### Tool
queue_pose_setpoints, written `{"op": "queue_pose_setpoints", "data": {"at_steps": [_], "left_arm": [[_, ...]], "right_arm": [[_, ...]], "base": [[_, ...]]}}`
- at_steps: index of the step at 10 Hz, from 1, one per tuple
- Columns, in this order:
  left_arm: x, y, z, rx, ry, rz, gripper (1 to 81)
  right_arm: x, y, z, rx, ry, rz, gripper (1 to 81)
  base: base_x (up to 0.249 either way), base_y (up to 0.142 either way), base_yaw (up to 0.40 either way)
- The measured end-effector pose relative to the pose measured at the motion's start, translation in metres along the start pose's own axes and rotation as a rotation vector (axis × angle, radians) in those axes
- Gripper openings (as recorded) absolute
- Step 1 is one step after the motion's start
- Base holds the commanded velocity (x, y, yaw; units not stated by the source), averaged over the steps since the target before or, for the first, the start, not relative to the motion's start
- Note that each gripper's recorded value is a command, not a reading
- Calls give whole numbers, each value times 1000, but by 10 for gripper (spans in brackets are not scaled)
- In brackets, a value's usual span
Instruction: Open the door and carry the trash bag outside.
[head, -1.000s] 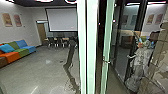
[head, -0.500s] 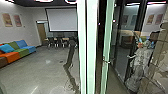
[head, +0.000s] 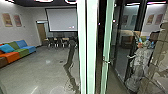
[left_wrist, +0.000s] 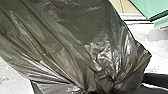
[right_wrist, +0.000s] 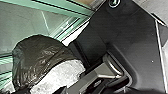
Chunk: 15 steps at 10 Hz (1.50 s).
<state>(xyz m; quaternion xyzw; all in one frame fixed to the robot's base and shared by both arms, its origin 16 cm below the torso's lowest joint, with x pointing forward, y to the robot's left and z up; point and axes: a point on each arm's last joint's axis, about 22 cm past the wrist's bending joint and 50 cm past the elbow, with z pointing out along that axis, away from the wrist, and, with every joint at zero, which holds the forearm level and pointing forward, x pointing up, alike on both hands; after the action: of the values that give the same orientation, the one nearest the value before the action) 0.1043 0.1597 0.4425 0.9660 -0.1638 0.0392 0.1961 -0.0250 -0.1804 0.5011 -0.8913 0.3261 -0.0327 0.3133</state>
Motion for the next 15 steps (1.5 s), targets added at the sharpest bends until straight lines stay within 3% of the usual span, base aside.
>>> {"op": "queue_pose_setpoints", "data": {"at_steps": [13, 15], "left_arm": [[-1, 3, 1, -3, 1, 2, 10], [-5, 8, 2, -8, -4, 4, 10]], "right_arm": [[-5, -8, 10, 10, -3, -28, 811], [-8, -1, 12, -6, -4, -29, 811]], "base": [[-73, 0, 0], [-82, 0, 0]]}}
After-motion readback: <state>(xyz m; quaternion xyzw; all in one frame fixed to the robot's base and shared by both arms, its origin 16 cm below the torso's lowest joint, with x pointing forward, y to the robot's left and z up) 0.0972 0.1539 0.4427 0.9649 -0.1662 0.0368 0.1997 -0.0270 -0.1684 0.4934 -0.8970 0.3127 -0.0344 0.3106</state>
